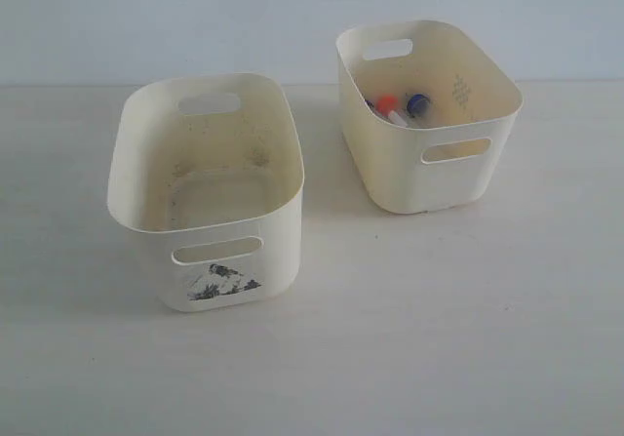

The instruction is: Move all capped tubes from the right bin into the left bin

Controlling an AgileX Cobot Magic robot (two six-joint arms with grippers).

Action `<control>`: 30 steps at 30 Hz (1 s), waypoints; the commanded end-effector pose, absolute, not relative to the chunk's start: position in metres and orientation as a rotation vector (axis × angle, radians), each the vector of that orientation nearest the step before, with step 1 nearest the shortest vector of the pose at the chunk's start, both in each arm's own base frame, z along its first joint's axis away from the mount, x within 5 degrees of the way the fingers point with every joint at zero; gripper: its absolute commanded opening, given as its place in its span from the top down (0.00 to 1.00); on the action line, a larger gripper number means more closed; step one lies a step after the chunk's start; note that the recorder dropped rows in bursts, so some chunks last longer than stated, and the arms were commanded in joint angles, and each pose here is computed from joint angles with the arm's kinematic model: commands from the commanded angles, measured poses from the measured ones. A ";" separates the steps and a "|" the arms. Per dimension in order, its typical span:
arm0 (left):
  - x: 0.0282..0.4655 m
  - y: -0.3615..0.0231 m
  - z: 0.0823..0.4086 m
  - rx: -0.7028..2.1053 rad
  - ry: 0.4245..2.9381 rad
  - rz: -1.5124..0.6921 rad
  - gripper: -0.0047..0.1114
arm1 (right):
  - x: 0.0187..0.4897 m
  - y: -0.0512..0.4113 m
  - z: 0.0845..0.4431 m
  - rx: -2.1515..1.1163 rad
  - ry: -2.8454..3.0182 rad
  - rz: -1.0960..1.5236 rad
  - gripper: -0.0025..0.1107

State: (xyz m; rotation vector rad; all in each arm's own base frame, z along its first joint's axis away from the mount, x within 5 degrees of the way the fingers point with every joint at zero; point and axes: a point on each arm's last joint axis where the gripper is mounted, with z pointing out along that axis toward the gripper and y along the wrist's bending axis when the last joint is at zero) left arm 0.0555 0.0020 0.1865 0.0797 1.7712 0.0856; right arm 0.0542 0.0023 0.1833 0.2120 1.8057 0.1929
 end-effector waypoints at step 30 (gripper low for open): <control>0.056 0.002 0.189 0.065 1.750 0.071 0.92 | 0.115 0.019 0.296 -0.040 2.245 0.287 0.97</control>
